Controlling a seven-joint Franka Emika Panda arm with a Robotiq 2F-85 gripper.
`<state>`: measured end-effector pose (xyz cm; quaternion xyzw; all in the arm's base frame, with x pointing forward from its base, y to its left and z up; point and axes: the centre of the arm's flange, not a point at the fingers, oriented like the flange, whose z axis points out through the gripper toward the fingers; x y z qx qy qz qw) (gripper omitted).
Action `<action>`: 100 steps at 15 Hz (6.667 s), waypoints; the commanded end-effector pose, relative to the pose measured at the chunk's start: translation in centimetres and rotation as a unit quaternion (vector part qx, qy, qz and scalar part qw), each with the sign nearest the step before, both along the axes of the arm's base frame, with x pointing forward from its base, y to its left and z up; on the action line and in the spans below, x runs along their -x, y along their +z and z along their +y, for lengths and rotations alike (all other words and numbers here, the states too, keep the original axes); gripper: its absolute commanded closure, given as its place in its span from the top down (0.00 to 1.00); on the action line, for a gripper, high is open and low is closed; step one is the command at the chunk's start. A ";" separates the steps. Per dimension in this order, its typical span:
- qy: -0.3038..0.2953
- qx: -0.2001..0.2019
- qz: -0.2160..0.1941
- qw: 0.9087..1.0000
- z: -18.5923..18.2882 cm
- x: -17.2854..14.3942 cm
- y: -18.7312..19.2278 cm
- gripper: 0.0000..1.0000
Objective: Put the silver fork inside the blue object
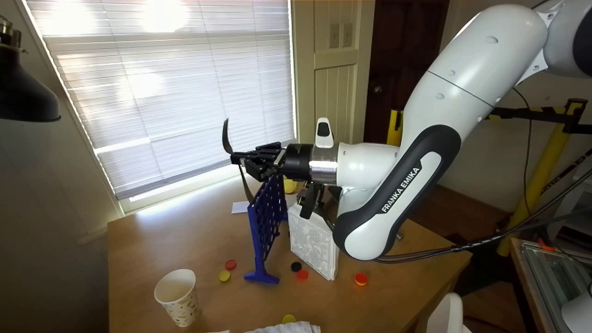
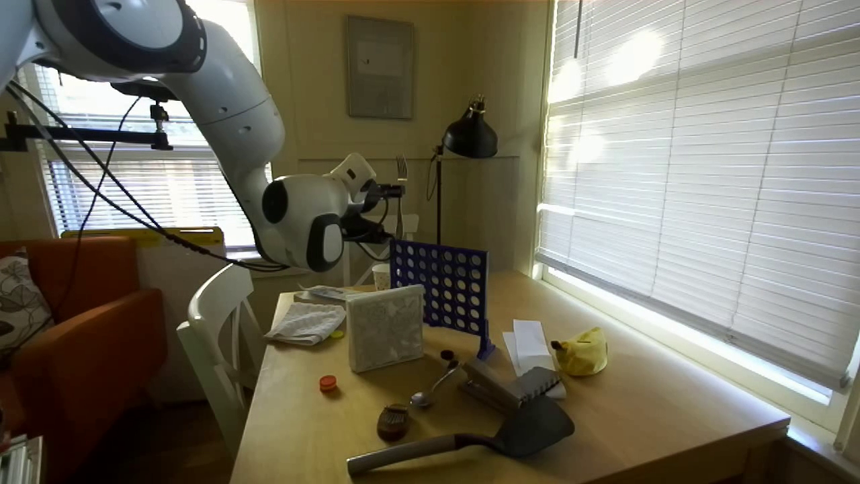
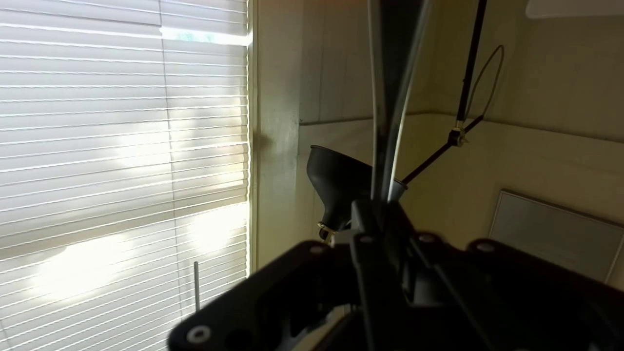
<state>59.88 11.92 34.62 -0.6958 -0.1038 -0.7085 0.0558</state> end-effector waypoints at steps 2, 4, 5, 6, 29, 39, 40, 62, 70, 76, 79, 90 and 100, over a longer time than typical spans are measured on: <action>0.004 -0.017 -0.013 1.000 -0.2 -0.2 0.3 0.02; 0.003 -0.014 -0.007 1.000 -0.6 -0.2 0.3 0.02; 0.003 -0.015 -0.007 1.000 -0.9 -0.2 0.2 0.02; 0.002 -0.013 -0.005 1.000 -1.2 -0.2 0.2 0.02; 0.021 -0.063 0.031 0.997 -2.5 1.4 -2.1 0.02; 0.026 -0.061 0.032 0.997 -2.4 2.0 -2.1 0.48; 0.027 -0.061 0.031 0.997 -2.4 2.1 -1.9 0.55; -0.005 -0.008 0.057 0.998 -2.8 2.2 14.4 1.00; -0.083 0.019 0.199 0.976 0.4 -0.3 28.7 1.00; -0.101 0.032 0.252 0.962 -11.6 -0.9 28.0 1.00; -0.095 0.035 0.252 0.962 -10.9 -0.9 27.6 1.00; -0.070 0.173 0.273 0.944 -3.9 -4.3 28.1 1.00; -0.115 0.228 0.350 0.901 0.9 -5.8 29.4 1.00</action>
